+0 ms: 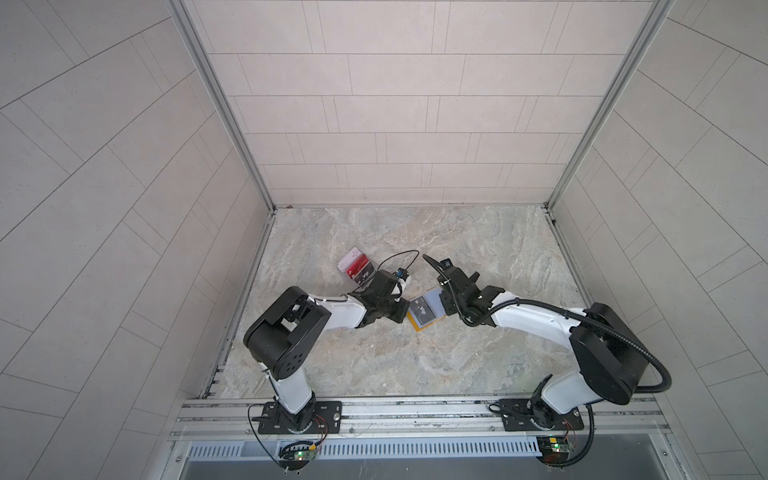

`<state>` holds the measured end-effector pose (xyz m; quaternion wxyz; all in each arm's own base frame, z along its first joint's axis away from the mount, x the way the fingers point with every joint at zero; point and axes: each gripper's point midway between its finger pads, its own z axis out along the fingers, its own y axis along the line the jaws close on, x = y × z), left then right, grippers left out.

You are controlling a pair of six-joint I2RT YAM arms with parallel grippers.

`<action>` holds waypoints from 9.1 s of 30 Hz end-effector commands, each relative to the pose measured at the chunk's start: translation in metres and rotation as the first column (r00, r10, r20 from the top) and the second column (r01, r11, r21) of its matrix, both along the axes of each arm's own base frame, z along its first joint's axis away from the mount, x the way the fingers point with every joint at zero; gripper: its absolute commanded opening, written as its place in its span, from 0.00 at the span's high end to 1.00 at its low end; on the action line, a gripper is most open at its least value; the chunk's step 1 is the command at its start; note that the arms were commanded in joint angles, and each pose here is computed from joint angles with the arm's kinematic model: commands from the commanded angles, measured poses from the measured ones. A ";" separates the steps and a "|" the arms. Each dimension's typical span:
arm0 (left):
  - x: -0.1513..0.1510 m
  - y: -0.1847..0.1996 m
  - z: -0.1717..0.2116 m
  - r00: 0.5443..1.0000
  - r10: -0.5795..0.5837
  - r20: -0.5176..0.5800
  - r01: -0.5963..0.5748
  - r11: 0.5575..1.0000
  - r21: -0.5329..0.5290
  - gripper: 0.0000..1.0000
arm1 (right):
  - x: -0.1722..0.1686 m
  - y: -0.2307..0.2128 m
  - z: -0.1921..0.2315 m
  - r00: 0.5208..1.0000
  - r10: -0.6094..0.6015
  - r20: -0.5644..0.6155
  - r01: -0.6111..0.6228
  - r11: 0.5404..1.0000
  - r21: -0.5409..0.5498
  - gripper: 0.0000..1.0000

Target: Take the credit cards out of the card holder

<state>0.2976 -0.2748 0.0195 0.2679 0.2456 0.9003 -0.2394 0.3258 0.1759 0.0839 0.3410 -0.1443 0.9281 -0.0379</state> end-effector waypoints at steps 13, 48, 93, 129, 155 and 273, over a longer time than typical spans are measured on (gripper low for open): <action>-0.019 0.013 -0.025 0.996 -0.012 -0.084 0.020 0.996 0.091 1.00 | -0.007 0.012 -0.009 0.967 0.098 -0.236 -0.059 0.984 0.167 0.48; -0.011 0.013 -0.020 0.997 -0.039 -0.066 0.048 0.989 0.139 1.00 | -0.037 0.009 -0.066 0.887 0.085 -0.454 0.053 0.957 0.284 0.63; -0.020 0.002 0.029 0.996 -0.076 -0.054 0.077 0.997 0.019 0.93 | -0.045 0.080 0.006 0.895 0.272 -0.354 -0.056 0.855 0.516 0.68; -0.031 -0.002 0.005 0.992 -0.073 -0.105 0.071 0.997 -0.020 1.00 | -0.036 0.089 -0.053 0.845 0.231 -0.482 0.079 0.837 0.541 0.70; -0.033 0.004 -0.012 0.989 -0.061 -0.132 0.064 0.998 0.025 1.00 | -0.036 0.098 -0.036 0.836 0.296 -0.463 0.071 0.777 0.625 0.73; -0.030 0.011 -0.027 0.994 -0.054 -0.093 0.059 0.996 0.062 1.00 | -0.019 0.108 -0.015 0.804 0.427 -0.415 0.120 0.566 0.815 0.78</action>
